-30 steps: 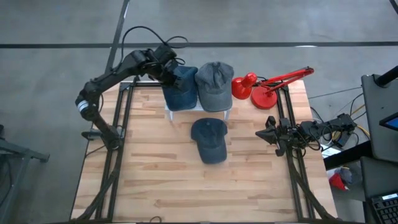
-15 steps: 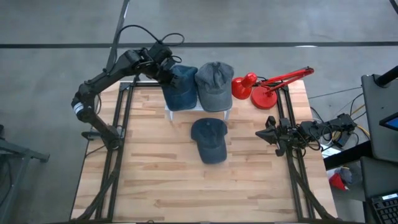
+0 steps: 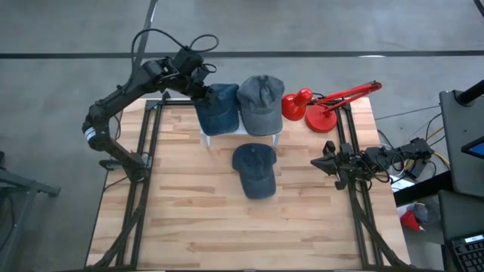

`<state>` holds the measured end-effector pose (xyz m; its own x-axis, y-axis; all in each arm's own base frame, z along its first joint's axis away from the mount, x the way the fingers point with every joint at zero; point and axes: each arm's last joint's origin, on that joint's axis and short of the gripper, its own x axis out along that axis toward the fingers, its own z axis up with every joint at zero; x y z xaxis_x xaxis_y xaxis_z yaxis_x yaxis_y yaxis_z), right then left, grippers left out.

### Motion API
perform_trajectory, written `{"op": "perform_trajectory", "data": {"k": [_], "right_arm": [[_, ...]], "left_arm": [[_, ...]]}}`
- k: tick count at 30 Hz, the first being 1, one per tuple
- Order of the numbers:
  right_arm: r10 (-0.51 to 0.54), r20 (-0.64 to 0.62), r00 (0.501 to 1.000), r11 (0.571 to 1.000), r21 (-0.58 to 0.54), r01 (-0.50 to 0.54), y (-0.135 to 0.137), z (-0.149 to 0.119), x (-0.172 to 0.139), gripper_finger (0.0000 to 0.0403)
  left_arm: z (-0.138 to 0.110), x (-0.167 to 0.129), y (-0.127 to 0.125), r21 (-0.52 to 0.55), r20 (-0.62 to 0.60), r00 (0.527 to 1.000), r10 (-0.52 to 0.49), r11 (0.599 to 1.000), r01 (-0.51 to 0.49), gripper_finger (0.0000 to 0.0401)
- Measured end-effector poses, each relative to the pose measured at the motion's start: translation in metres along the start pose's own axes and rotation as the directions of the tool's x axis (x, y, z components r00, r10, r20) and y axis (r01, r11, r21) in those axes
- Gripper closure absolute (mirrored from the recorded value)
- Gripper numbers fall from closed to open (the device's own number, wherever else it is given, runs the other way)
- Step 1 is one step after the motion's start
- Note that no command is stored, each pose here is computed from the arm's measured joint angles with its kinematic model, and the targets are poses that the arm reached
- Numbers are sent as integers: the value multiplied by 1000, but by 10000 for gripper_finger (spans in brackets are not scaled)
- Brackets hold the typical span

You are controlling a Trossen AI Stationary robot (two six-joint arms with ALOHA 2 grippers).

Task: Pick & Place hat
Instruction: Put the blue cap on the shelf

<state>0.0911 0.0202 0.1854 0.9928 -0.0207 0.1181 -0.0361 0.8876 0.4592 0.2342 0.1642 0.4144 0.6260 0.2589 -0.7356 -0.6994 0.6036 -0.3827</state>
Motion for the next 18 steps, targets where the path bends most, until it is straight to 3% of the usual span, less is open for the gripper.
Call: {"op": "perform_trajectory", "data": {"k": [11, 18], "right_arm": [[0, 0, 1000, 1000, 0, 0, 0, 0, 0, 394], [0, 0, 1000, 1000, 0, 0, 0, 0, 0, 394]], "left_arm": [[4, -13, -6, 14, 46, 998, -43, 999, 42, 270], [-20, -34, -31, 2, -38, 991, -131, 991, 131, 270]]}}
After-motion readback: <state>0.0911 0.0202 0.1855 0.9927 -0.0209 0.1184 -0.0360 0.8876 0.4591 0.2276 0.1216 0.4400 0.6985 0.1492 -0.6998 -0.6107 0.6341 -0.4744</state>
